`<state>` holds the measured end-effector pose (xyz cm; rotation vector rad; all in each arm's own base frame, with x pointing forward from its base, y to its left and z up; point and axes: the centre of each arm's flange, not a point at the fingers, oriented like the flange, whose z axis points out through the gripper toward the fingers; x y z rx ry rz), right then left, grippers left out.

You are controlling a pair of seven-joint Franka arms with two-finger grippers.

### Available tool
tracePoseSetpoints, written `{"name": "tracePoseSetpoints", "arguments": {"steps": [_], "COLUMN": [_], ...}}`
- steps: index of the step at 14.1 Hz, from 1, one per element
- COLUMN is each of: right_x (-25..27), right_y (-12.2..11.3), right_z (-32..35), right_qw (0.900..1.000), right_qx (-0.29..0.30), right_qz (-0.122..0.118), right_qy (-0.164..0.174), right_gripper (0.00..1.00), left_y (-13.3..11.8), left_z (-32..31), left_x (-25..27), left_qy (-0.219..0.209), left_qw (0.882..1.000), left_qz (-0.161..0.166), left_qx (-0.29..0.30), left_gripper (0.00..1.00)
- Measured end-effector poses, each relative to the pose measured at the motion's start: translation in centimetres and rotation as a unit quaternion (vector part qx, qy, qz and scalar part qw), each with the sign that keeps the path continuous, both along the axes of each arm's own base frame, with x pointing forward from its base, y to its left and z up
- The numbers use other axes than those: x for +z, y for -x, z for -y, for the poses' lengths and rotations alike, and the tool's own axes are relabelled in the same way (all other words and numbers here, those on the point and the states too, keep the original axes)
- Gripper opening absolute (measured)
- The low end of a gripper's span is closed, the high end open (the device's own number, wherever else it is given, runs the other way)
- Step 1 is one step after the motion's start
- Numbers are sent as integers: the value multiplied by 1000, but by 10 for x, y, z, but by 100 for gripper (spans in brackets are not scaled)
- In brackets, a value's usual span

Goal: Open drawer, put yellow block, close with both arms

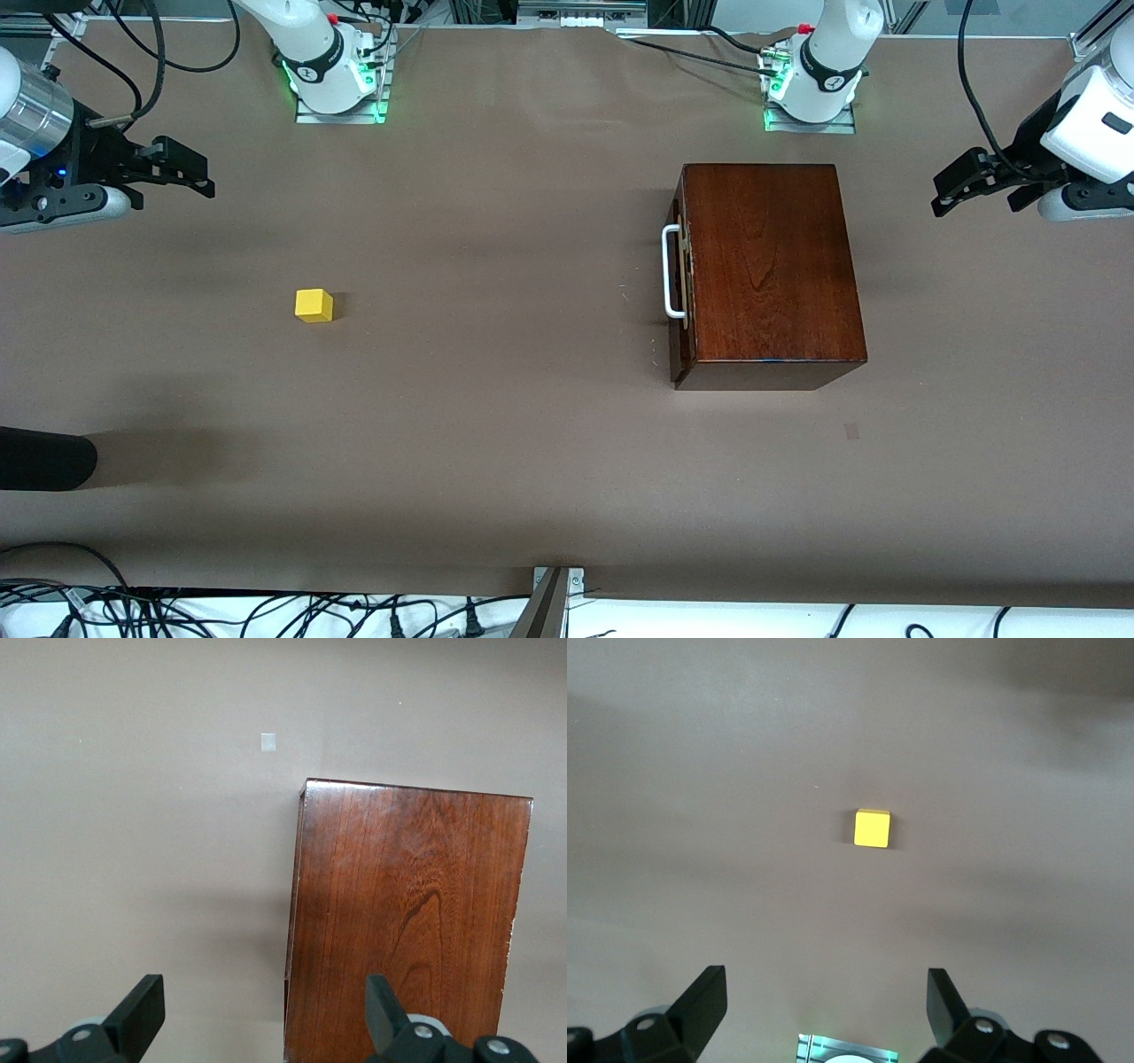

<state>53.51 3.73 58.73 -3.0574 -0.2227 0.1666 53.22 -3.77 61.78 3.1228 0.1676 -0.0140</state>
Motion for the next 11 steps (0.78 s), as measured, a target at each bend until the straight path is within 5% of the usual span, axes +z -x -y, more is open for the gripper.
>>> {"name": "tracePoseSetpoints", "arguments": {"steps": [11], "right_x": [0], "right_y": [0], "right_z": [0], "right_qw": [1000], "right_qx": [0], "right_qz": [0], "right_qy": [0], "right_gripper": [100], "left_y": [-1], "left_z": [2], "left_x": [4], "left_qy": [-23], "left_qw": [999], "left_qz": [19], "left_qx": [-16], "left_gripper": [100]}}
